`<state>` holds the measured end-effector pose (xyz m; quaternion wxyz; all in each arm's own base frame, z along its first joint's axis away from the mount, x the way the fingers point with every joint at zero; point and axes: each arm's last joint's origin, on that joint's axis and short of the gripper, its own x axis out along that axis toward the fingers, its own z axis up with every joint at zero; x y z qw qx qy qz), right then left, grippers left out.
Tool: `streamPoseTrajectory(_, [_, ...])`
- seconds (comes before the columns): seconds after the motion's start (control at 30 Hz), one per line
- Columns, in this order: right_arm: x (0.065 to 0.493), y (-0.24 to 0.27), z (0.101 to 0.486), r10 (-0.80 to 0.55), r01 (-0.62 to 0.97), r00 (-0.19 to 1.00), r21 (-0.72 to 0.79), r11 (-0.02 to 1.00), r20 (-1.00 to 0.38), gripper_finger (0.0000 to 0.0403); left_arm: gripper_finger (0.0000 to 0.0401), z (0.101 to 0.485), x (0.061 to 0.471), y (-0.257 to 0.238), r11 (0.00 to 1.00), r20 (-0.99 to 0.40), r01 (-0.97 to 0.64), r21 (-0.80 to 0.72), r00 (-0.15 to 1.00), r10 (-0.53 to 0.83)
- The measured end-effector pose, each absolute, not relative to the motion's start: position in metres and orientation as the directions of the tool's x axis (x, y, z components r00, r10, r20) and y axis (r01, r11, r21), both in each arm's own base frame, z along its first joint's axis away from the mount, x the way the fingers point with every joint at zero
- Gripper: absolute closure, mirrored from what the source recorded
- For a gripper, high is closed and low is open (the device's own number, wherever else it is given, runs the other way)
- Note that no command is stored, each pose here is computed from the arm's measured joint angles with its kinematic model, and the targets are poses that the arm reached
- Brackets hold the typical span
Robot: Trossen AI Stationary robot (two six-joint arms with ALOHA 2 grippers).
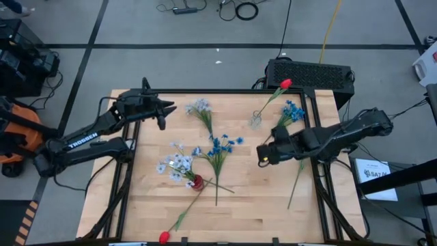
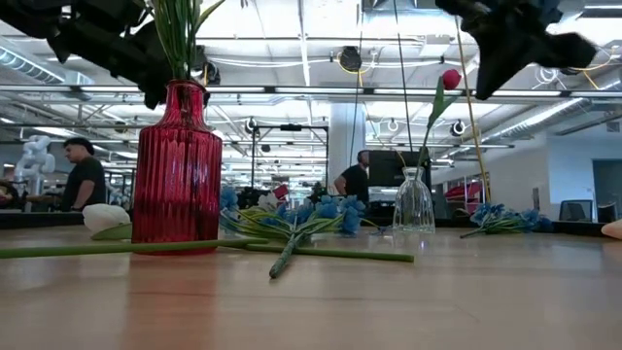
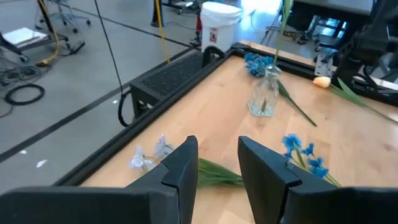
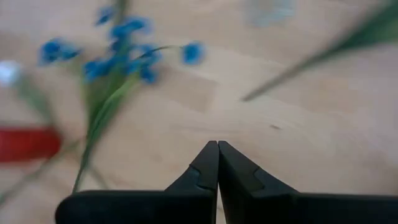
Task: Sort flowers into vase by color
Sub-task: Put the top blue flower into the transparent vase
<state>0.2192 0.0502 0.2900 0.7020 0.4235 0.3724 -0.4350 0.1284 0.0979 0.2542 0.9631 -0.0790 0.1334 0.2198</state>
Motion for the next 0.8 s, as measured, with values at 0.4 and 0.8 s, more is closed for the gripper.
streamPoseTrajectory(0.4, [0.201, 0.013, 0.257, -0.297, 0.98, 0.003, 0.062, -0.187, -0.955, 0.0396, 0.0281, 0.249, 0.129, 0.095, 0.926, -0.305, -0.353, -0.134, 0.904, 0.3])
streamPoseTrajectory(0.8, [0.173, -0.01, 0.194, -0.282, 0.915, 0.105, 0.204, -0.347, -0.954, 0.0292, 0.0281, 0.249, 0.129, 0.094, 0.935, -0.299, -0.306, -0.178, 0.922, 0.245])
